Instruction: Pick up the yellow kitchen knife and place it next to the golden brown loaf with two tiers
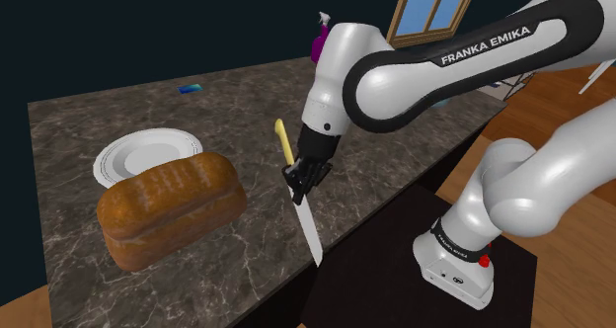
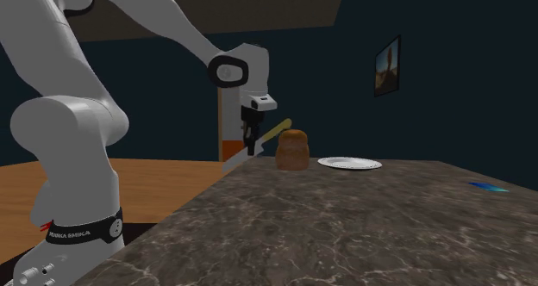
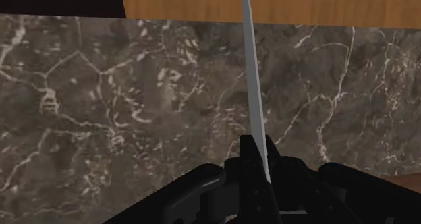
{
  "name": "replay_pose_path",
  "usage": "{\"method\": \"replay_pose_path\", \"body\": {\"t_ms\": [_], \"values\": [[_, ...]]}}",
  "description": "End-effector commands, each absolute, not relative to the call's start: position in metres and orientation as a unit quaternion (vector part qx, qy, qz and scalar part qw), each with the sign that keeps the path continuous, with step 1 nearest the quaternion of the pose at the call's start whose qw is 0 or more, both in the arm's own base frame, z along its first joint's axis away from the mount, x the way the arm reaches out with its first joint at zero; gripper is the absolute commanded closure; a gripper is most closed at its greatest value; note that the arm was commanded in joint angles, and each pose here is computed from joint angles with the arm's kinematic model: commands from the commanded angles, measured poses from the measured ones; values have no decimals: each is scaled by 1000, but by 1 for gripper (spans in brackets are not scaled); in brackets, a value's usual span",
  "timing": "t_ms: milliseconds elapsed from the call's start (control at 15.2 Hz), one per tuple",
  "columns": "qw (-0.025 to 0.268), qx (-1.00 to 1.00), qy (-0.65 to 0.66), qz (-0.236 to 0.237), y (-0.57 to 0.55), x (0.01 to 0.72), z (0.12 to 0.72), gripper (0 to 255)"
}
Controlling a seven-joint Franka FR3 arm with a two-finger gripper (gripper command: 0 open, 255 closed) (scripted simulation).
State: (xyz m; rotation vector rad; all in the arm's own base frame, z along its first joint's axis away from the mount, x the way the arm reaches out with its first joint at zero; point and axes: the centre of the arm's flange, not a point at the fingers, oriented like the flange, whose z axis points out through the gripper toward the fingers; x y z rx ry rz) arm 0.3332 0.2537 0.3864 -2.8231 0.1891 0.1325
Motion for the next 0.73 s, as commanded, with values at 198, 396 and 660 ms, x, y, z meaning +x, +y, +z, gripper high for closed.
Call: {"method": "replay_pose_path", "body": {"t_ms": [198,396,660], "values": [[154,-985,66,46,254,334,360,255],[154,-985,66,46,254,334,344,255],[154,-985,66,46,254,334,335,255]]}}
